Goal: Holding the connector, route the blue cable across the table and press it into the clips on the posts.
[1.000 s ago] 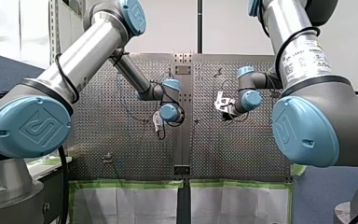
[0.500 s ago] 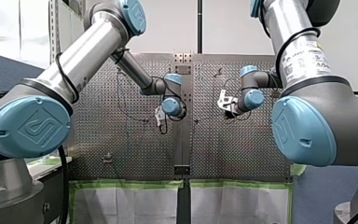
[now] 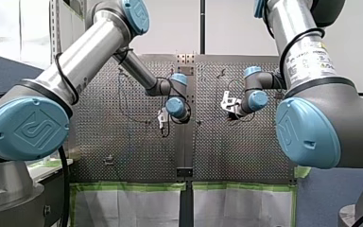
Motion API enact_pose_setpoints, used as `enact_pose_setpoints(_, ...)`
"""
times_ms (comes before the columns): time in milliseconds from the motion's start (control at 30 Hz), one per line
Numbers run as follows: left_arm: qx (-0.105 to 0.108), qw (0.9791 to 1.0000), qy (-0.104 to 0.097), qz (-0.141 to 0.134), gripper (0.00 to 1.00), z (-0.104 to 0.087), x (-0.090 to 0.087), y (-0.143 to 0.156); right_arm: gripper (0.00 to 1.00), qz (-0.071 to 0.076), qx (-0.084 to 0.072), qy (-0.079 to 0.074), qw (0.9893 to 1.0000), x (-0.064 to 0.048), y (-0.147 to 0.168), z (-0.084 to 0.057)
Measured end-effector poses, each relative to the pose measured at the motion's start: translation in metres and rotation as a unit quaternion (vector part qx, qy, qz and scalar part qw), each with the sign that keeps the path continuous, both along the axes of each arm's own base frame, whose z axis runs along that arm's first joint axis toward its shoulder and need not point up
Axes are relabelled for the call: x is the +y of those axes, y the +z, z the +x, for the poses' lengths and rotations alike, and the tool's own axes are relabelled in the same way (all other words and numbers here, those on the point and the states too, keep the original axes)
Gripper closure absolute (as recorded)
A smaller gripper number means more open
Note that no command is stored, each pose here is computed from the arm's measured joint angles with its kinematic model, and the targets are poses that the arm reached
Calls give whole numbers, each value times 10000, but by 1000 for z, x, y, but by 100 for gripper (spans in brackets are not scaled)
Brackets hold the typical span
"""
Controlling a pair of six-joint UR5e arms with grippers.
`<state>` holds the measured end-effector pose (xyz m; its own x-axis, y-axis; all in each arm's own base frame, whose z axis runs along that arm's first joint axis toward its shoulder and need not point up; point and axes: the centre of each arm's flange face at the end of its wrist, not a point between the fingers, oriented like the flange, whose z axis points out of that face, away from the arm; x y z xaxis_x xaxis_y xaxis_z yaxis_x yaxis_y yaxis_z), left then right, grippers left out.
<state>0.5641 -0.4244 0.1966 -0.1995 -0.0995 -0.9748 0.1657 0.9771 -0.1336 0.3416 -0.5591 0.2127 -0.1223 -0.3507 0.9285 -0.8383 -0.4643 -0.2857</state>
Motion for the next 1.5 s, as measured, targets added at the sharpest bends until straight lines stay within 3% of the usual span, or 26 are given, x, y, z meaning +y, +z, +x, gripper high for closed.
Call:
enact_pose_setpoints(400,323,9977,-59,592,0,-43,-12,7,100,132,50,-36,9999,1,-1,-6)
enact_pose_setpoints(633,490,9955,-249,771,0,-79,-19,23,100,267,109,-63,9996,2,-3,-11)
enact_pose_setpoints(867,320,9966,-358,677,0,-108,-40,47,100,274,132,-96,9995,1,2,-16)
enact_pose_setpoints(1167,16,9990,-347,283,0,-133,-79,48,100,39,4,-191,9998,1,39,-26)
enact_pose_setpoints(1267,13,9988,-397,269,0,-140,-94,43,100,3,-11,-228,9997,1,49,-31)
enact_pose_setpoints(1500,163,9983,-414,365,0,-153,-120,25,100,108,48,-295,9995,4,46,-41)
